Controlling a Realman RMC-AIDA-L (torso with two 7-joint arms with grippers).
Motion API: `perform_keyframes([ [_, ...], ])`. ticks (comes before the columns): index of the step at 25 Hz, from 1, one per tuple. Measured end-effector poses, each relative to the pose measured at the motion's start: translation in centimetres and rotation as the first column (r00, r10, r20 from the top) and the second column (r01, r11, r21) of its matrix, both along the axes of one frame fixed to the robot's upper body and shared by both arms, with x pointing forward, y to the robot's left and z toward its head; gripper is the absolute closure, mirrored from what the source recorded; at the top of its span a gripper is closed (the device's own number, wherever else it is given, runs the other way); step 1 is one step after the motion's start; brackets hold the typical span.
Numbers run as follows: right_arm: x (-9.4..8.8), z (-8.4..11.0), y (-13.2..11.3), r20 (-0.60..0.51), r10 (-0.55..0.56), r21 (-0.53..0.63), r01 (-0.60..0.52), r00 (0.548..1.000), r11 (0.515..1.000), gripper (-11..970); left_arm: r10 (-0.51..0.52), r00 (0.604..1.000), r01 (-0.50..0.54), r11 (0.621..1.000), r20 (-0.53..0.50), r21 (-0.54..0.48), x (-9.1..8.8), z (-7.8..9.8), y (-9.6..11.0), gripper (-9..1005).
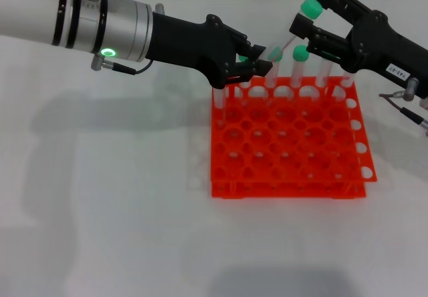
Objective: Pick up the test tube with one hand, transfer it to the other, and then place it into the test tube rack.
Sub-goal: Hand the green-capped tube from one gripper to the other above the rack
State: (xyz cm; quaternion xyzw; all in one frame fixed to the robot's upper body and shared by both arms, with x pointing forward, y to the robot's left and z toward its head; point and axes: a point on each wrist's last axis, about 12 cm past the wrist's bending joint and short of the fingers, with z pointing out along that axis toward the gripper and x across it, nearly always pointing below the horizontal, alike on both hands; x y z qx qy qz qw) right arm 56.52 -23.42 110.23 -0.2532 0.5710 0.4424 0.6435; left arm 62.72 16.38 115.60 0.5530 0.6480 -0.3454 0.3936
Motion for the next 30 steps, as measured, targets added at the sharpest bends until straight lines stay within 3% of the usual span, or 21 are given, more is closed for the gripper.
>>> perform_keyframes([
  [30,0.03,0.31,-0.18,-0.003,0.008,0.018,-0.008,1.000,1.000,140,0.004,1.000,-0.004,1.000,0.005,-0.008,0.14,0.19,-0.19,710],
])
